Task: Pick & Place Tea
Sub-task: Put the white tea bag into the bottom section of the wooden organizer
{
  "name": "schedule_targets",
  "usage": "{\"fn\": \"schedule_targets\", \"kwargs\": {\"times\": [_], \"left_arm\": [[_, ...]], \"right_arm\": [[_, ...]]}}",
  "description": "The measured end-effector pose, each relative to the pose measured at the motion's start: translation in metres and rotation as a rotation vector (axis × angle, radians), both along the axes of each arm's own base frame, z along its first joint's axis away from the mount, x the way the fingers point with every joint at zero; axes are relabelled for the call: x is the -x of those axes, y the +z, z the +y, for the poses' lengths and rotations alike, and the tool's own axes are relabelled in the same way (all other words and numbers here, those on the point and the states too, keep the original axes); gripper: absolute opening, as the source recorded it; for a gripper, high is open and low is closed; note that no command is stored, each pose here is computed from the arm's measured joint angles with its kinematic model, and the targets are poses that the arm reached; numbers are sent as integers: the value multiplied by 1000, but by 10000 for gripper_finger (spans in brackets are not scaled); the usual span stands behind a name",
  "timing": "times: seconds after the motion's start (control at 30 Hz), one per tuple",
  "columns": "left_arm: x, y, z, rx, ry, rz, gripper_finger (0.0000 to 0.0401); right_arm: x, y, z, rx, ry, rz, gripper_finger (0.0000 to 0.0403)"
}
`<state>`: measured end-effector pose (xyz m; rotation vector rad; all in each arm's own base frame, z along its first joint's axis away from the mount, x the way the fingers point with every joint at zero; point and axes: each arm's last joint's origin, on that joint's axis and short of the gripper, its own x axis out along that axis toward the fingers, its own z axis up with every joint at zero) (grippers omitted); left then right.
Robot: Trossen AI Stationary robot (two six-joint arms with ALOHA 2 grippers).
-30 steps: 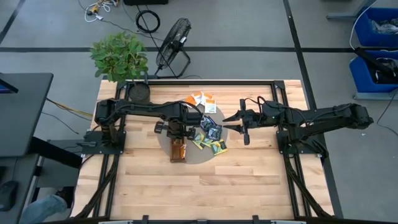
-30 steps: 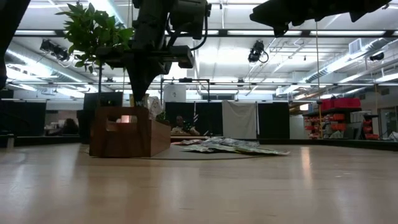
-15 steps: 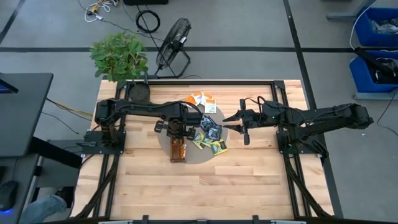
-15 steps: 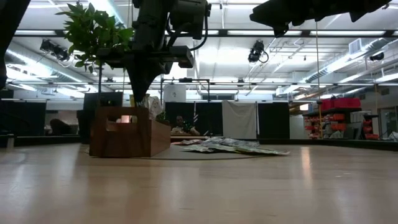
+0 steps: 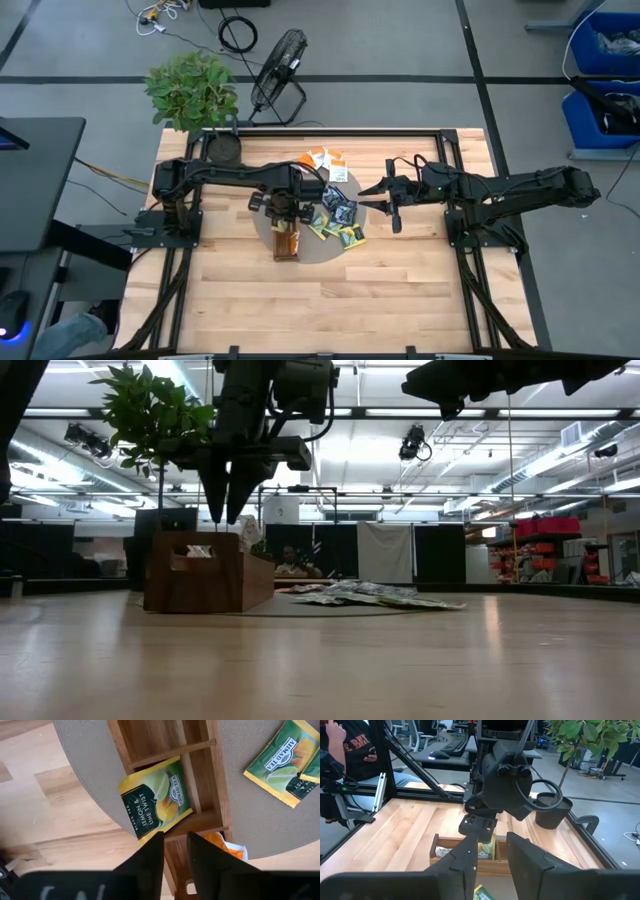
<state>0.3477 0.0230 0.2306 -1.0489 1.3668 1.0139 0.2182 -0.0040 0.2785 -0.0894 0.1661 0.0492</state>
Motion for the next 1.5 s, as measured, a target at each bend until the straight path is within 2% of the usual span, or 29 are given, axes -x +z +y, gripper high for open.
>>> {"fn": "schedule_targets", "kwargs": {"times": [0.23, 0.4, 0.63, 0.83, 1.03, 1.13, 1.27, 1.4, 1.5], "left_arm": [[1, 1, 4, 2, -74, 1, 110], [0, 15, 4, -46, -174, -1, 110], [-4, 55, -2, -299, -337, 2, 110], [1, 102, -26, -540, -450, -2, 110], [9, 141, -64, -710, -522, -131, 110], [15, 146, -83, -741, -568, -164, 110], [21, 147, -105, -740, -590, -206, 110], [24, 144, -118, -743, -611, -217, 110], [26, 142, -123, -747, -609, -221, 110]], "right_arm": [[0, -2, 0, -3, -3, 20, 110], [1, -6, -3, 29, -86, 66, 110], [4, -12, -12, 72, -187, 131, 110], [5, -20, -36, 49, -278, 200, 110], [-1, -48, -53, -23, -195, 377, 113], [-9, -54, -57, -22, -178, 459, 132], [-29, -42, -68, -21, -221, 525, 174], [-53, -31, -89, 5, -251, 597, 212], [-67, -38, -109, 41, -254, 677, 230]]}}
